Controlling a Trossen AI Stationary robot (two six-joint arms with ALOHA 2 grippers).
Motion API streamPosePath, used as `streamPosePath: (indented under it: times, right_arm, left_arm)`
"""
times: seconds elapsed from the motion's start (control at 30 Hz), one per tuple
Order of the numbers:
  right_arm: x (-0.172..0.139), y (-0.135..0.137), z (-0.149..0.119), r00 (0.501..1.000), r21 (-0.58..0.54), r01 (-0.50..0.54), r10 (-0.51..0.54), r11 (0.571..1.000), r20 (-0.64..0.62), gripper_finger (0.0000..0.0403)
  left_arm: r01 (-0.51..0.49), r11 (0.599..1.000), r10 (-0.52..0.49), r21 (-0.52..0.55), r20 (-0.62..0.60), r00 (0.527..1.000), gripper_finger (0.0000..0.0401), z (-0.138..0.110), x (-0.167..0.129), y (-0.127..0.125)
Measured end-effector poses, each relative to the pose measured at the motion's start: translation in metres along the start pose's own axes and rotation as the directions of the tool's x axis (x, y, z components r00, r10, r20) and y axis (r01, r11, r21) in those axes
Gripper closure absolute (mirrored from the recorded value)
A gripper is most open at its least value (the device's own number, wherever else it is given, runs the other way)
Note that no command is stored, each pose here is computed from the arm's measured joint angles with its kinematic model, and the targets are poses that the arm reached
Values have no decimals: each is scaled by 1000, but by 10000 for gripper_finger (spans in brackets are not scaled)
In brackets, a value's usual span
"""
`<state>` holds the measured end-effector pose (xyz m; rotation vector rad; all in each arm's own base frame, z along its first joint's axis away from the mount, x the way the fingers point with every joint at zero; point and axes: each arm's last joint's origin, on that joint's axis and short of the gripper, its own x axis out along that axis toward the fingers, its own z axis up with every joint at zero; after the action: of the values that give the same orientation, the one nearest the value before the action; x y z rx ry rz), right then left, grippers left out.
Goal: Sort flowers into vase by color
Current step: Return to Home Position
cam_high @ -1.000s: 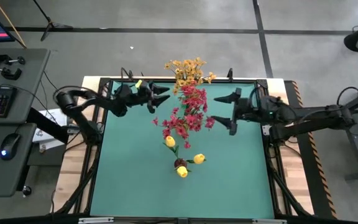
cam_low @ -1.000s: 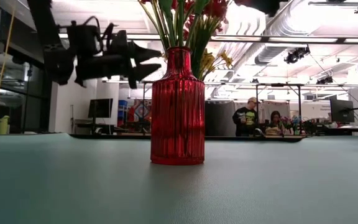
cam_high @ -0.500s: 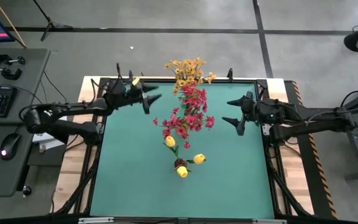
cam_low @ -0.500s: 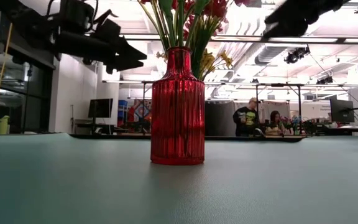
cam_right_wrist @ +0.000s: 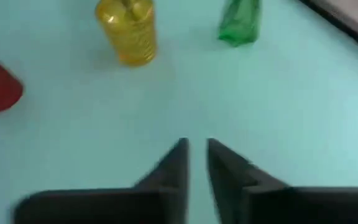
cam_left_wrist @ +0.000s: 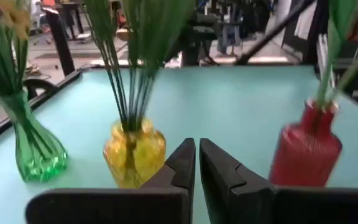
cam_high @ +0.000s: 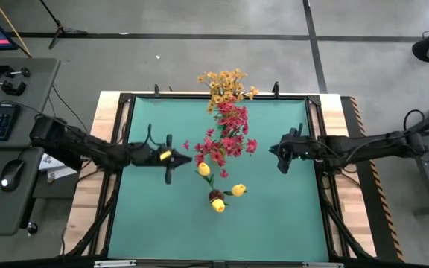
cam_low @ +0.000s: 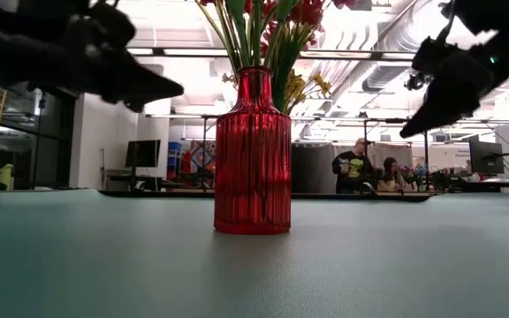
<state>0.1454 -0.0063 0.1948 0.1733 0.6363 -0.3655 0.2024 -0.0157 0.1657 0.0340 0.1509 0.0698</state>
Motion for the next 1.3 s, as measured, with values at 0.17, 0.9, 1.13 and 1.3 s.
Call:
streamPosePath:
  times: [0.17,0.9,1.13,1.3]
  right_arm:
    - [9,3,-12,997,-45,-45,48,998,63,382]
    - [-41,-3,-22,734,-215,-415,465,884,495,402]
    - [-29,-1,-36,696,-198,-455,486,868,529,402]
    - [-25,-1,-41,745,-40,-517,472,855,472,402]
  left_arm:
    - [-70,997,70,22,-30,997,399,-19,-14,-9]
    - [-183,983,185,-28,163,969,401,-13,-43,1]
    - [-187,982,189,-24,168,967,401,-9,-42,0]
    - [-187,982,189,-24,168,968,401,-9,-42,0]
